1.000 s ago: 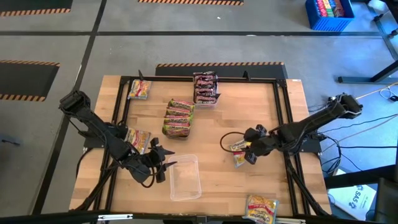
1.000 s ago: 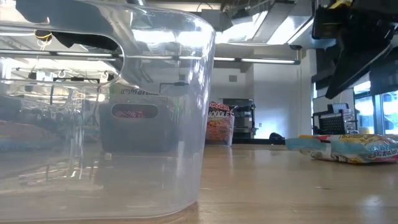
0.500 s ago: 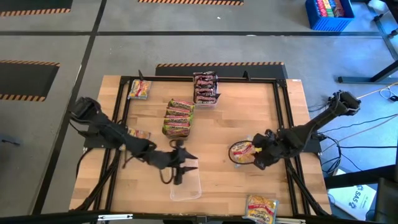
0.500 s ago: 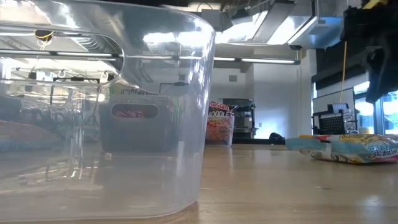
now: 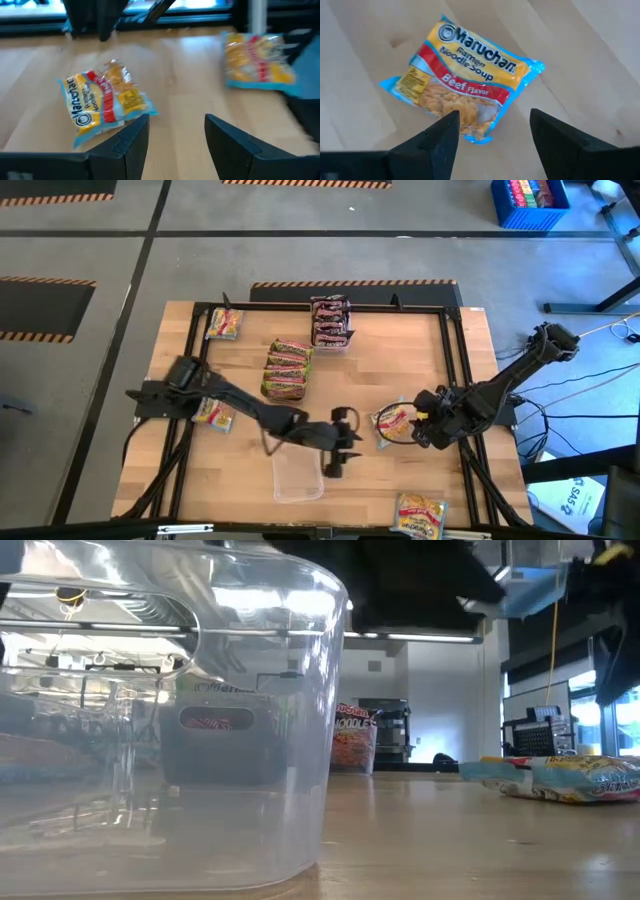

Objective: Sort Maruchan noodles
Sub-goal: Put the blue noodle pack into the bottom transparent bin

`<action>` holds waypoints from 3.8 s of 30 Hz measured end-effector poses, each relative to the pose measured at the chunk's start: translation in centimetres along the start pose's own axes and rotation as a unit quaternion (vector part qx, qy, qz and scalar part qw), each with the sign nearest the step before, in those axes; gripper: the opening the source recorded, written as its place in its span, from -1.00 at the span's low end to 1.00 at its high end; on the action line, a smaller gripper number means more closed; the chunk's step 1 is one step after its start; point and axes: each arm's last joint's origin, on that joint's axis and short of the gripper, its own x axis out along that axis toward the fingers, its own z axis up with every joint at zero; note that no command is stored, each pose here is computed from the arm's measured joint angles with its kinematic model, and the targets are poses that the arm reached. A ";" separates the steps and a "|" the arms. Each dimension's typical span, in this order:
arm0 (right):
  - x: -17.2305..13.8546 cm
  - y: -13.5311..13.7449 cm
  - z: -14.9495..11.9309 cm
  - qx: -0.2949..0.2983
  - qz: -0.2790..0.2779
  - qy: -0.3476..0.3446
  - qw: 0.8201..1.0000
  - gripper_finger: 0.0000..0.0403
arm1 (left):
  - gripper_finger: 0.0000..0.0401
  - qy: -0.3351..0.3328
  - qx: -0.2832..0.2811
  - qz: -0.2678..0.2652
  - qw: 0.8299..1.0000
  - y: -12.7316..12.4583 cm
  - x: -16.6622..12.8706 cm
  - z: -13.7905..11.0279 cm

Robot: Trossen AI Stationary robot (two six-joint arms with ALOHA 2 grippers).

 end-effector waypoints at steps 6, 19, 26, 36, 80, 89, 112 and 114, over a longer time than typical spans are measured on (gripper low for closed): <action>2.6 -1.1 -1.5 0.052 0.029 -0.013 0.998 0.12 | -0.08 0.021 -0.009 0.027 0.999 2.3 4.4 -0.7; 6.7 -2.6 -2.0 0.125 0.092 -0.035 0.987 0.12 | -0.08 0.057 -0.029 0.058 0.996 6.2 8.0 -4.1; 7.1 -2.1 -2.1 0.132 0.156 -0.048 0.978 0.12 | -0.08 0.082 -0.025 0.084 0.993 6.5 7.8 -4.6; 7.1 -2.0 -2.0 0.140 0.163 -0.041 0.976 0.12 | -0.08 0.104 -0.013 0.098 0.990 5.9 7.7 -5.3; 9.8 -0.8 -2.4 0.130 0.247 -0.132 0.951 0.62 | -0.08 0.087 0.003 0.115 0.990 4.6 7.6 -5.1; 9.9 -0.7 -2.6 0.121 0.258 -0.105 0.953 0.61 | -0.08 0.080 0.013 0.123 0.989 4.4 7.6 -4.9; 10.4 -0.2 -2.5 0.128 0.257 -0.120 0.950 0.49 | -0.08 0.076 0.011 0.120 0.990 4.4 7.6 -4.8; 10.5 -0.1 -2.5 0.126 0.260 -0.122 0.950 0.39 | -0.08 0.075 0.011 0.120 0.990 4.4 7.6 -4.8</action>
